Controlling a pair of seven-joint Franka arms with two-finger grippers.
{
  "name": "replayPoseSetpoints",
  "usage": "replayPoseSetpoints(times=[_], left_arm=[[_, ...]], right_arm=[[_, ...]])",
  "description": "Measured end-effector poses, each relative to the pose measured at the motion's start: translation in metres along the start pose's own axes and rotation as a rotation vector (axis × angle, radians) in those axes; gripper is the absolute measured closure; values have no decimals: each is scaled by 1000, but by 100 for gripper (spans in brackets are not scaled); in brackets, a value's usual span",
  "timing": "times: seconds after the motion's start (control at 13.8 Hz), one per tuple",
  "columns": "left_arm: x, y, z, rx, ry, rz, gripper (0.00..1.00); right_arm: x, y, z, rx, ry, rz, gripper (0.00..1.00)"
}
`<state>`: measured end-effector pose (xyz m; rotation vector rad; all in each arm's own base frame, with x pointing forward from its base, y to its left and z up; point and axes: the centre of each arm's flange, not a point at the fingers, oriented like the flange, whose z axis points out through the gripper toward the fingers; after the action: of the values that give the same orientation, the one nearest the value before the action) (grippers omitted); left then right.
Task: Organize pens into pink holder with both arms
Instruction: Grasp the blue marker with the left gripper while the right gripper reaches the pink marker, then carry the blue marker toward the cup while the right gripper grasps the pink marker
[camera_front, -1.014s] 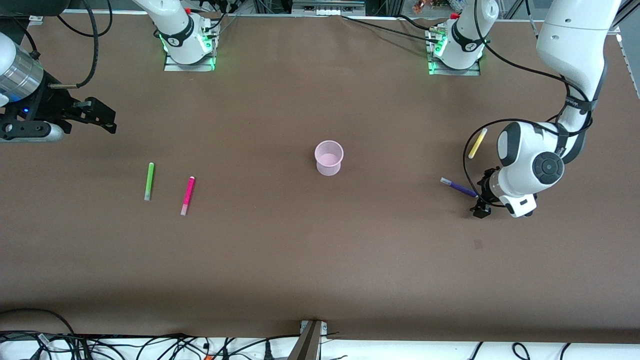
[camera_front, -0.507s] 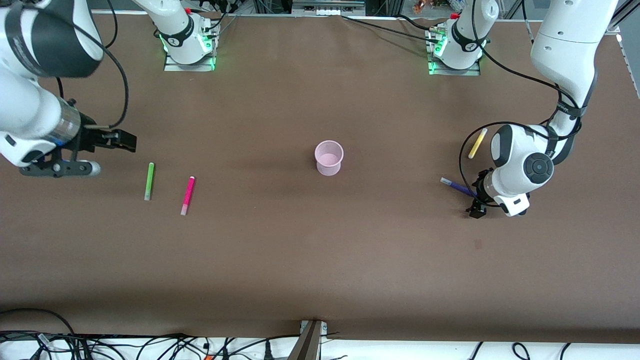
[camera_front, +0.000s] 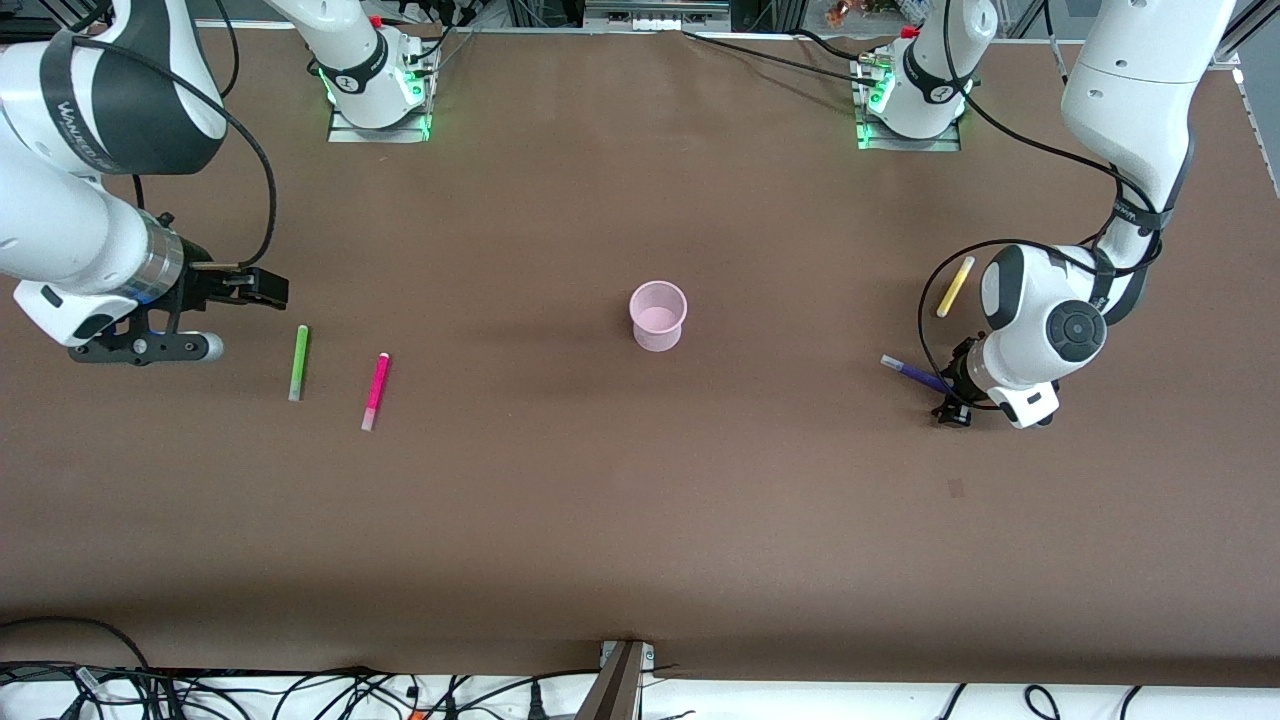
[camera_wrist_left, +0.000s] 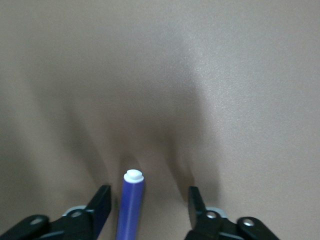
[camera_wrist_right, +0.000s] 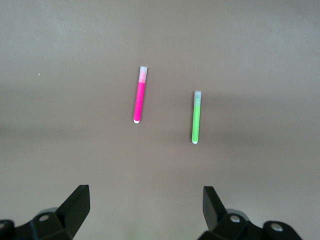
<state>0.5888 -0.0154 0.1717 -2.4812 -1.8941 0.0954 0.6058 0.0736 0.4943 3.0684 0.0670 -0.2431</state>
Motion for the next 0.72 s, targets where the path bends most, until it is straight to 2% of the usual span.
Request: replayPoseSetpoints(times=[0.07, 0.22, 0.29, 0.58, 0.72], left_arm=[[0, -1, 0, 1, 0, -1, 33], [1, -2, -2, 0, 1, -6, 47], [2, -2, -2, -1, 1, -12, 47], [4, -3, -5, -4, 2, -54, 83], [4, -3, -6, -7, 3, -68, 82]], right_arm=[[2, -4, 8, 9, 11, -1, 0], [6, -11, 32, 24, 21, 7, 0], [6, -13, 44, 27, 22, 13, 0], [12, -21, 102, 80, 43, 75, 0], [17, -28, 145, 87, 48, 105, 1]])
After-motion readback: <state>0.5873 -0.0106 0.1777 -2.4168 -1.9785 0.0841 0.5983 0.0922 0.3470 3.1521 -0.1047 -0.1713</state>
